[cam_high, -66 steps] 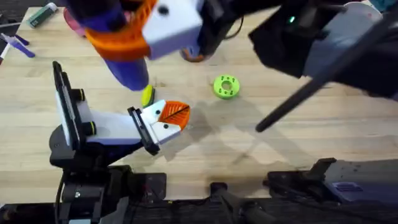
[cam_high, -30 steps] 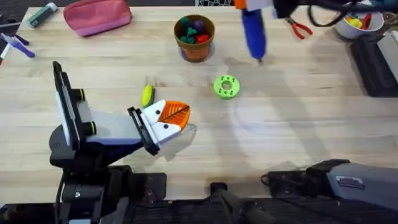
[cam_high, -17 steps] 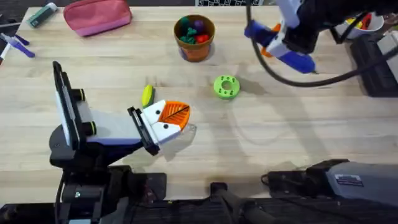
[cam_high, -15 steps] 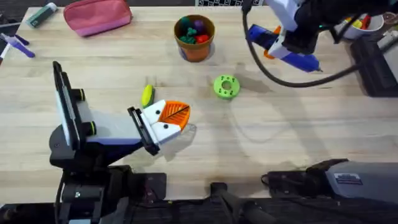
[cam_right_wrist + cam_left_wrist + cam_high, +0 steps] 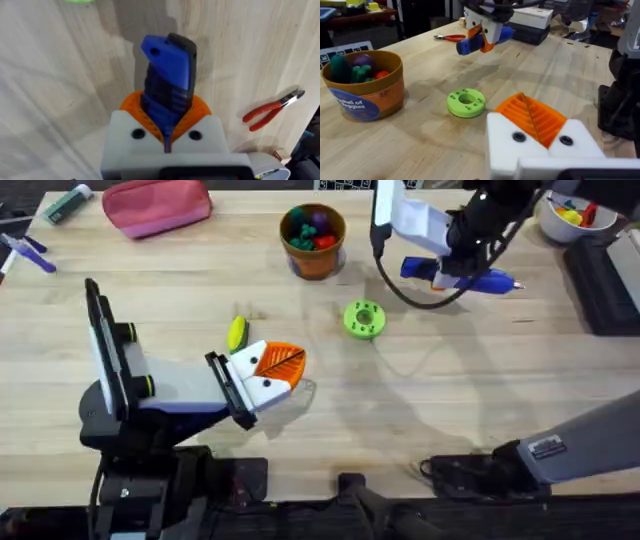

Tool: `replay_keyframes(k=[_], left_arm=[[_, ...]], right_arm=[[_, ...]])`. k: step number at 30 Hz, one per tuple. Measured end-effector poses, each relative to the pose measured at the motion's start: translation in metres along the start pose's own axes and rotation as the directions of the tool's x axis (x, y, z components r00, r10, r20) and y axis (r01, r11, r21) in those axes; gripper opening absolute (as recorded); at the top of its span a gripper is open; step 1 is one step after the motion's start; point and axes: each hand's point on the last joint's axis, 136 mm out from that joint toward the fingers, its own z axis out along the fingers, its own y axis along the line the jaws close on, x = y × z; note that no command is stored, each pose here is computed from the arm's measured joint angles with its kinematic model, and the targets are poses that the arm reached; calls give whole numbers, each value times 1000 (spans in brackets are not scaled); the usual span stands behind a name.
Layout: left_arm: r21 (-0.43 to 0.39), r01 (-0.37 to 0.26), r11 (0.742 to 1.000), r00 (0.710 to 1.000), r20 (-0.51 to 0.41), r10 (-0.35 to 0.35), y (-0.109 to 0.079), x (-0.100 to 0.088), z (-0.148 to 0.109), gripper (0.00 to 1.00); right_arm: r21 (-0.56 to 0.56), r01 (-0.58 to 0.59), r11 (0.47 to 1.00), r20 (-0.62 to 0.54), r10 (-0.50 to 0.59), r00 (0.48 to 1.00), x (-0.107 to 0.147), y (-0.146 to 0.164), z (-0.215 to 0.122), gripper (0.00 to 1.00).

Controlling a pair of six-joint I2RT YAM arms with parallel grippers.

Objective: Pick up the gripper from the table and insert it into the empty holder that is missing its gripper. Then pick up a screw, insert it into the mounting hole, and use the screwdriver to tighten it. Finally, clean up the table by picking up the vegetable and placing it into the bucket.

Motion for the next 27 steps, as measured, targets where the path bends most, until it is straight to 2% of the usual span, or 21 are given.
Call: replay_keyframes(k=[6, 18, 19, 21, 25, 26, 27], left_arm=[[0, 0, 1000, 1000, 0, 0, 0, 0, 0, 6], [0, 0, 1000, 1000, 0, 0, 0, 0, 0, 6], [0, 0, 1000, 1000, 0, 0, 0, 0, 0, 6], [0, 0, 1000, 1000, 0, 0, 0, 0, 0, 6], [0, 0, 1000, 1000, 0, 0, 0, 0, 0, 6], [0, 0, 1000, 1000, 0, 0, 0, 0, 0, 6], [0, 0, 1000, 1000, 0, 0, 0, 0, 0, 6]], right_arm=[[-16, -2, 1000, -16, 2, 1000, 4, -10, 28, 25], [-118, 2, 993, -43, -7, 999, 6, 0, 73, 25], [-119, 0, 993, -43, -5, 999, 6, 0, 74, 51], [-120, 2, 993, -43, -8, 999, 6, 0, 74, 267], [-116, 1, 993, -45, -6, 999, 6, 0, 74, 851], [-116, 1, 993, -46, -6, 999, 6, 0, 74, 955], [-115, -1, 993, -46, -4, 999, 6, -1, 74, 982]])
